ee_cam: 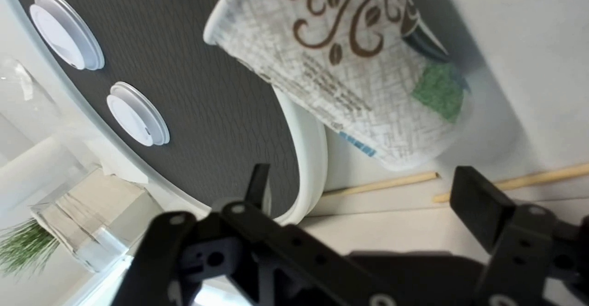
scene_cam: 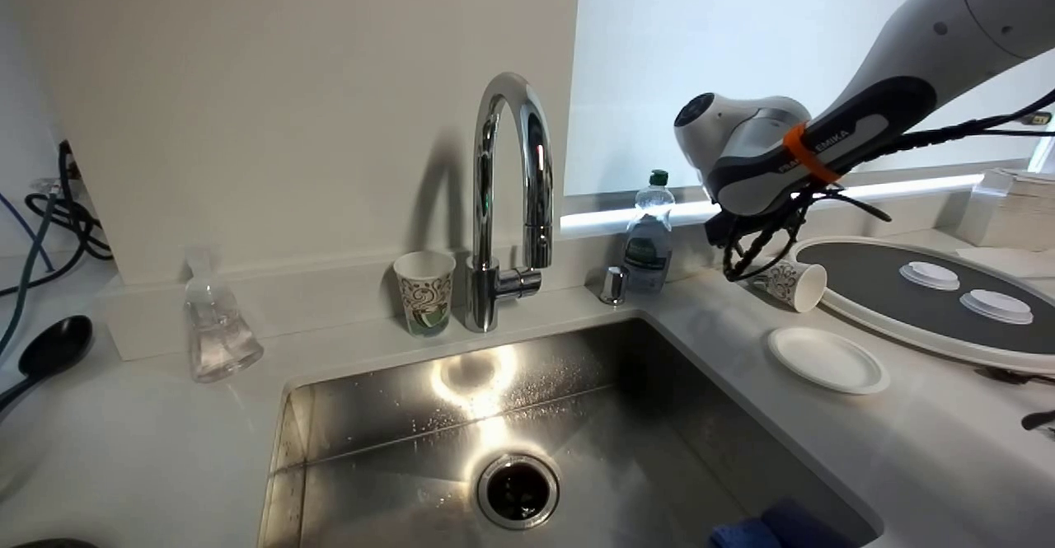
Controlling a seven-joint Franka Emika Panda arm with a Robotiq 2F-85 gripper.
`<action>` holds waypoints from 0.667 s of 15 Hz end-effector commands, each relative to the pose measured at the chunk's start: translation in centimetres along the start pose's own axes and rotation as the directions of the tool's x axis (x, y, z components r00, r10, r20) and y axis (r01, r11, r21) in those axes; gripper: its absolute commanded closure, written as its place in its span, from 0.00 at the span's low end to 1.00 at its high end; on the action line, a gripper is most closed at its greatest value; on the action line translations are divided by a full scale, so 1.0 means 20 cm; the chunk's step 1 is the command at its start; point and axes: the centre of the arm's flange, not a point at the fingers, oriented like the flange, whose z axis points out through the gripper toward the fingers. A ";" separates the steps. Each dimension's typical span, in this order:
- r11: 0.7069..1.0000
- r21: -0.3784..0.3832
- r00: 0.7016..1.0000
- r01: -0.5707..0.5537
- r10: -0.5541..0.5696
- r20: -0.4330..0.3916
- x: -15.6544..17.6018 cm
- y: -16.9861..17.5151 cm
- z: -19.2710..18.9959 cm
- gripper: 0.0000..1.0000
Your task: Put the cup upside down on the plate
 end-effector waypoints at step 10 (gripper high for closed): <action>0.986 -0.158 0.996 -0.048 0.060 0.066 -0.05 -0.06 0.06 0.00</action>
